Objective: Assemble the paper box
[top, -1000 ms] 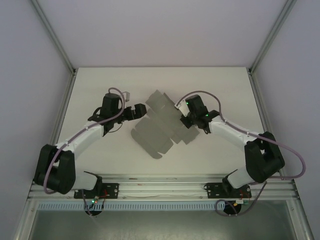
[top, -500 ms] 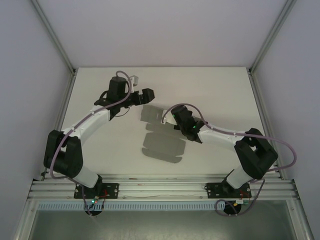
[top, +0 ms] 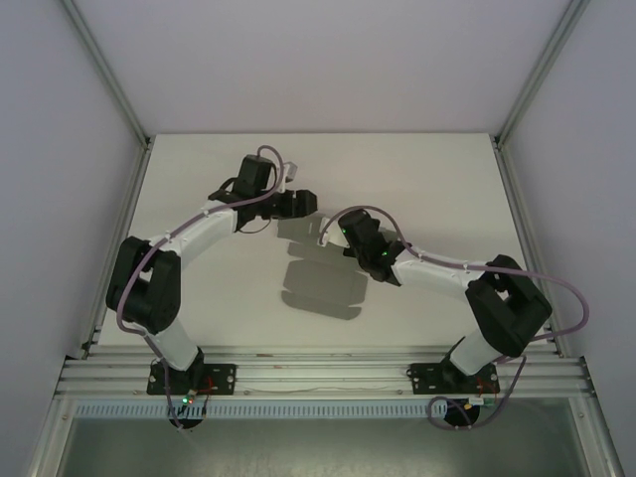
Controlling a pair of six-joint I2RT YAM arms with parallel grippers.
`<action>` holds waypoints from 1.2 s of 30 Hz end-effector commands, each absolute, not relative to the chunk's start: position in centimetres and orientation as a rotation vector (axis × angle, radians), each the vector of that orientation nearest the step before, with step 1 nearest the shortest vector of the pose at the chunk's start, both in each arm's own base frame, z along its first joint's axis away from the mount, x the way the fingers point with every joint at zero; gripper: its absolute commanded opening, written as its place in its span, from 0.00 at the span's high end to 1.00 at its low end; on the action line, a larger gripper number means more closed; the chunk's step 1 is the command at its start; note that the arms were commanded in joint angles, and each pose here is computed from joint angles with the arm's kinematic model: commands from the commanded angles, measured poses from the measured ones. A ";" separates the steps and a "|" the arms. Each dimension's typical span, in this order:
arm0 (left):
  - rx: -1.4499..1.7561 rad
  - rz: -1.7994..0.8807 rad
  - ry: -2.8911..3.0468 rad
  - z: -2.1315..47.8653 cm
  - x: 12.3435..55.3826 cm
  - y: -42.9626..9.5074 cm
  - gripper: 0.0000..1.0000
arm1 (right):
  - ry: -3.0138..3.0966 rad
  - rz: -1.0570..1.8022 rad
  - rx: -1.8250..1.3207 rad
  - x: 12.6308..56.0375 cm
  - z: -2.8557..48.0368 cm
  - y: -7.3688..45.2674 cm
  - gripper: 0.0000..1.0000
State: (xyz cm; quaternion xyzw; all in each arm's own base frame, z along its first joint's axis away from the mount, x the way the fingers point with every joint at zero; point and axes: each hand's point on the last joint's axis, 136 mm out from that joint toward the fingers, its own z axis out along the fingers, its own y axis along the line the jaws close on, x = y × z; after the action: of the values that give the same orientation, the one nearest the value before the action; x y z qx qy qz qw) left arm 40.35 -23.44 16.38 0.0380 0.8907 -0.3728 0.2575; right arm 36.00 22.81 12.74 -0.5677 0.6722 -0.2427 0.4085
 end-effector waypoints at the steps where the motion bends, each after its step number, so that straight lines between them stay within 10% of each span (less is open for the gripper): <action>1: 0.132 -1.108 2.434 15.5 39.3 -24.8 0.36 | 1.682 -0.585 -1.356 36.2 14.4 23.2 1.00; 11: 0.065 -1.246 2.419 15.3 39.2 -27.0 0.39 | 1.659 -0.552 -1.300 36.2 14.7 23.8 1.00; 29: -0.221 -1.274 2.367 14.2 40.7 -26.7 0.90 | 1.621 -0.538 -1.317 35.2 14.1 24.3 1.00; 32: -0.204 -1.232 2.378 14.3 40.4 -26.3 0.88 | 1.631 -0.540 -1.301 35.1 14.2 23.9 1.00; 36: -0.132 -1.083 2.402 14.7 39.5 -24.5 0.42 | 1.640 -0.537 -1.275 34.7 14.7 23.4 1.00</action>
State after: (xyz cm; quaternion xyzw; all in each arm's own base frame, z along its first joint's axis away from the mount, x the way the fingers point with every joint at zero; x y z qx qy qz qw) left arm 40.05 -26.23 13.91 -0.0693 0.8674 -0.4447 0.2124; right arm 35.20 23.09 13.00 -0.5393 0.6718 -0.2336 0.4509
